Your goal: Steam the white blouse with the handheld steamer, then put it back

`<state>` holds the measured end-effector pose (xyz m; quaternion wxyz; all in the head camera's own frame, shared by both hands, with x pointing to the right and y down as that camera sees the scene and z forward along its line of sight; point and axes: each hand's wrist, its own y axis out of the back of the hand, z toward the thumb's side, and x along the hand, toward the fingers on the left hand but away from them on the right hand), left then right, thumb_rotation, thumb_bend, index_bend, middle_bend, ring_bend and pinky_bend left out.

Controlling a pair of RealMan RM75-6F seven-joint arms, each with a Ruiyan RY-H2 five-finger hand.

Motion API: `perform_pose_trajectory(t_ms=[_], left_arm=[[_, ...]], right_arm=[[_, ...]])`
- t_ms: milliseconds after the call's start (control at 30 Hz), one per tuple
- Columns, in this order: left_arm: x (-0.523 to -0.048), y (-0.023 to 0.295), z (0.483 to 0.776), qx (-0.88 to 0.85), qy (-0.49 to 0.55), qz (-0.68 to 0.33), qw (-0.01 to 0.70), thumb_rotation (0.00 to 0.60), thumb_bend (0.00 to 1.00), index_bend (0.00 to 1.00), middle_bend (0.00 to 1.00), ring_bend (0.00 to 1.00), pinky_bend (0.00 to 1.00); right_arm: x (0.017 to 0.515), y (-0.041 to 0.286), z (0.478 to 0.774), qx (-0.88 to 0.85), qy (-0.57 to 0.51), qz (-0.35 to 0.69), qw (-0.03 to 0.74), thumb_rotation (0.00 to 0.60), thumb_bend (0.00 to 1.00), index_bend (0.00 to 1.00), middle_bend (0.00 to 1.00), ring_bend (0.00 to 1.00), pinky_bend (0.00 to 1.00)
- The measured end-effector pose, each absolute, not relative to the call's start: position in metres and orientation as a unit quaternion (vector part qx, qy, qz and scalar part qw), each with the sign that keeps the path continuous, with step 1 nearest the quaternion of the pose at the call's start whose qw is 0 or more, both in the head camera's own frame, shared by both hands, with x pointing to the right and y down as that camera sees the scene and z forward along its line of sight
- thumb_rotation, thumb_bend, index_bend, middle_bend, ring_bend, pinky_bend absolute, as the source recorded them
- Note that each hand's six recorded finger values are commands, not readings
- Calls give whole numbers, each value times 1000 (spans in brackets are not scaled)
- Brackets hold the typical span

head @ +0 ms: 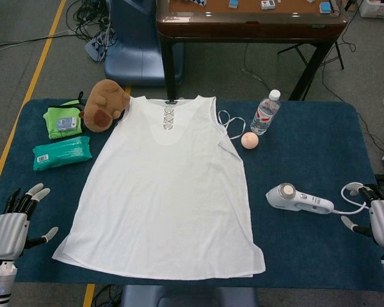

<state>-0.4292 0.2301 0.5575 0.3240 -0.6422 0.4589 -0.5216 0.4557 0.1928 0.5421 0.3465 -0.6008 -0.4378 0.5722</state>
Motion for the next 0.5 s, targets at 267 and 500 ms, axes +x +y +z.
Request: perform_pose_trajectory(t_ms=[267,500], left_arm=[[-430,230,559,-642,458,-523,323,600,136,158,102,122,0],[-431,230,559,-642,458,-523,323,600,136,158,102,122,0]], right_arm=[[454,192,542,-602,-435,573,348,600,37,312,401,239,318],[452,190,543,-603,-432,573,348,600,38,312,401,240,318]])
